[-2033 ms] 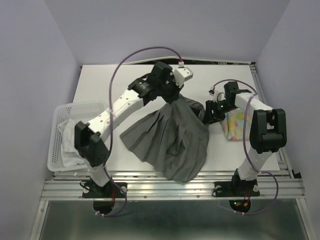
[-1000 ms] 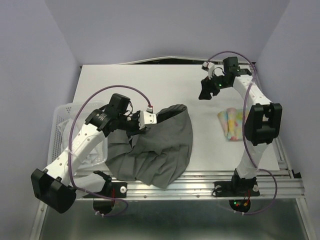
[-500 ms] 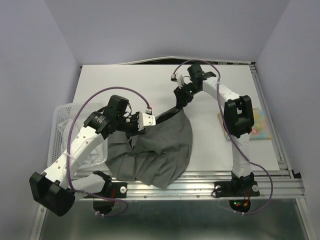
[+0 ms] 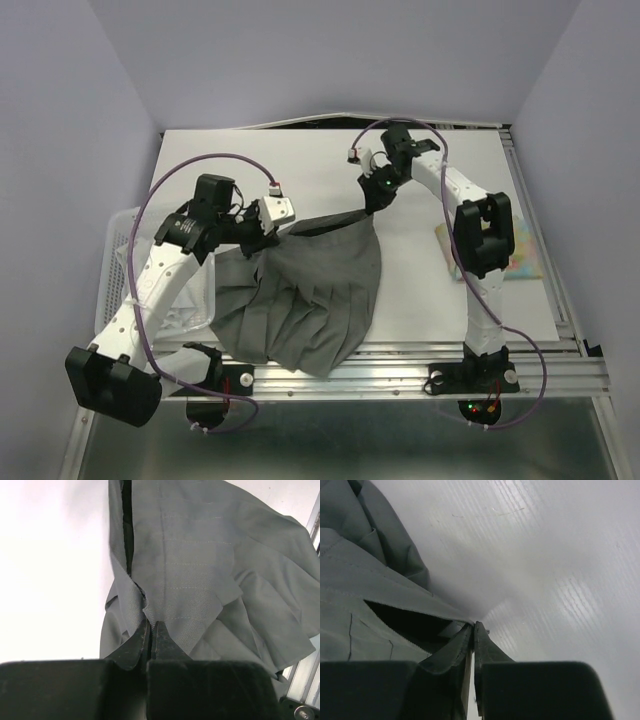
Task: Fold and stack the skirts
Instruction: Flatten the skirt out
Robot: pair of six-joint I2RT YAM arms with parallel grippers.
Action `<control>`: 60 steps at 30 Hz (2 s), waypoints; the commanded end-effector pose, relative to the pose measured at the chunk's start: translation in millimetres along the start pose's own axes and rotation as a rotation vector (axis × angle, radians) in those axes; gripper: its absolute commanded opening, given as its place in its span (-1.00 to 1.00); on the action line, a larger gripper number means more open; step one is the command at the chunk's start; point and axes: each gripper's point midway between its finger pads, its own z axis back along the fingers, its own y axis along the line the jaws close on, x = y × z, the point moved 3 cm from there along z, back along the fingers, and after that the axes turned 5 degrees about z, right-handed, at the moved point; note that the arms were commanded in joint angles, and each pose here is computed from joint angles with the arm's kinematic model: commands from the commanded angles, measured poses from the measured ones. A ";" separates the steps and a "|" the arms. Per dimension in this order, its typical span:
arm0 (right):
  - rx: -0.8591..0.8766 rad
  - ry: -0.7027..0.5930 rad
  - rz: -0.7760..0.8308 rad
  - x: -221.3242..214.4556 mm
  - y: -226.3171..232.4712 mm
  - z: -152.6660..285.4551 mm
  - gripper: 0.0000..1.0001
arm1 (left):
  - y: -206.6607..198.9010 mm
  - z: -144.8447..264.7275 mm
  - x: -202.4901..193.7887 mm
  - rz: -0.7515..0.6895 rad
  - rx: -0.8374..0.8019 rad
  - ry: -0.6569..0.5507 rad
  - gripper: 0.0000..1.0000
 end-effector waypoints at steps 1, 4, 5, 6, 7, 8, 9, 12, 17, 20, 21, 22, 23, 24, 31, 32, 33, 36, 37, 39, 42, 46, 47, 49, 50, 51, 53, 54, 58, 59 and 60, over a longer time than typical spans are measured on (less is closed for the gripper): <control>-0.006 -0.015 0.005 18.3 0.6 27.7 -0.99 | 3.9 13.9 26.1 -0.032 0.045 -0.084 -1.00; -0.142 -0.083 -0.055 32.8 -30.9 57.1 -0.99 | 25.5 24.1 40.3 0.001 0.166 -0.115 -1.00; -0.192 -0.113 -0.063 40.0 -40.8 71.7 -0.99 | 34.0 27.7 44.6 0.018 0.208 -0.125 -1.00; -0.257 -0.147 -0.090 41.8 -58.2 93.3 -0.99 | 46.4 30.5 47.1 0.072 0.266 -0.126 -1.00; -0.321 -0.178 -0.098 48.6 -69.8 111.1 -0.99 | 60.5 40.8 65.3 0.068 0.329 -0.180 -1.00; -0.385 -0.246 -0.102 66.4 -77.7 139.5 -0.99 | 75.0 46.1 68.7 0.101 0.372 -0.195 -1.00; -0.444 -0.280 -0.118 69.3 -88.1 161.6 -0.99 | 83.9 52.1 77.1 0.132 0.407 -0.221 -1.00; -0.619 -0.401 -0.110 96.1 -93.0 222.0 -0.99 | 113.2 80.4 124.4 0.119 0.530 -0.344 -1.00; -0.909 -0.573 -0.066 123.9 -76.1 315.3 -0.99 | 128.5 126.2 192.4 -0.026 0.631 -0.509 -1.00; -0.991 -0.606 -0.071 122.9 -65.0 341.5 -0.99 | 122.8 133.9 201.6 -0.186 0.621 -0.513 -1.00; -1.005 -0.614 -0.070 122.2 -61.6 346.3 -0.99 | 108.5 138.4 203.5 -0.271 0.588 -0.517 -1.00; -1.018 -0.607 -0.076 117.8 -62.6 344.6 -0.99 | 107.9 135.1 198.8 -0.303 0.597 -0.525 -1.00; -1.023 -0.607 -0.067 116.4 -59.0 347.4 -0.99 | 102.4 140.1 198.5 -0.354 0.609 -0.534 -1.00; -1.021 -0.622 -0.056 116.6 -49.2 354.9 -0.99 | 89.1 143.3 195.7 -0.427 0.587 -0.529 -1.00; -0.801 -0.393 -0.124 42.3 -35.2 263.0 -0.99 | 26.2 38.3 39.5 -0.422 -0.018 -0.104 -1.00; -0.741 -0.303 -0.155 10.6 -33.3 228.3 -0.99 | 22.8 29.6 21.9 -0.389 -0.053 -0.066 -1.00; -0.713 -0.272 -0.164 -3.4 -28.9 215.2 -0.99 | 20.5 20.6 0.8 -0.353 -0.085 -0.011 -1.00; -0.614 -0.164 -0.160 -50.3 -5.1 180.8 -0.99 | -2.9 5.0 -45.5 -0.305 -0.195 0.060 -1.00; -0.572 -0.125 -0.162 -63.9 5.5 173.1 -0.99 | -7.4 2.9 -51.8 -0.302 -0.208 0.064 -1.00; -0.485 -0.108 -0.073 -76.2 28.9 168.3 -0.99 | -16.9 0.5 -63.5 -0.310 -0.231 0.066 -1.00; -0.268 -0.023 0.019 -115.5 75.6 147.3 -0.99 | -30.4 1.3 -80.3 -0.331 -0.290 0.102 -1.00; -0.179 -0.002 0.052 -122.7 95.3 149.1 0.21 | -39.0 2.9 -93.9 -0.335 -0.350 0.148 -1.00; -0.185 -0.013 0.052 -119.5 95.3 151.5 0.49 | -39.5 2.3 -95.1 -0.328 -0.355 0.151 -1.00; -0.230 -0.054 0.080 -107.1 88.4 158.3 0.67 | -38.0 0.1 -94.7 -0.308 -0.357 0.149 -1.00; -0.253 -0.070 0.093 -100.8 84.5 162.3 0.69 | -35.1 -1.5 -92.6 -0.296 -0.348 0.145 -1.00; -0.284 -0.092 0.121 -90.7 79.1 169.8 0.70 | -32.0 -4.9 -91.0 -0.268 -0.343 0.139 -1.00; -0.297 -0.095 0.174 -81.7 71.1 173.9 0.69 | -21.7 -9.6 -84.4 -0.215 -0.311 0.132 -1.00; -0.298 -0.100 0.214 -75.7 69.7 179.0 0.68 | -18.4 -14.1 -85.2 -0.186 -0.322 0.137 -1.00; -0.254 -0.045 0.257 -95.1 76.0 168.0 0.68 | -1.0 -23.9 -74.0 -0.074 -0.330 0.124 -1.00; -0.272 -0.042 0.286 -97.2 76.1 169.6 0.68 | 2.1 -25.8 -73.4 -0.057 -0.337 0.123 -1.00; -0.256 -0.030 0.287 -104.8 79.4 164.7 0.67 | 5.8 -31.0 -77.3 -0.024 -0.357 0.131 -1.00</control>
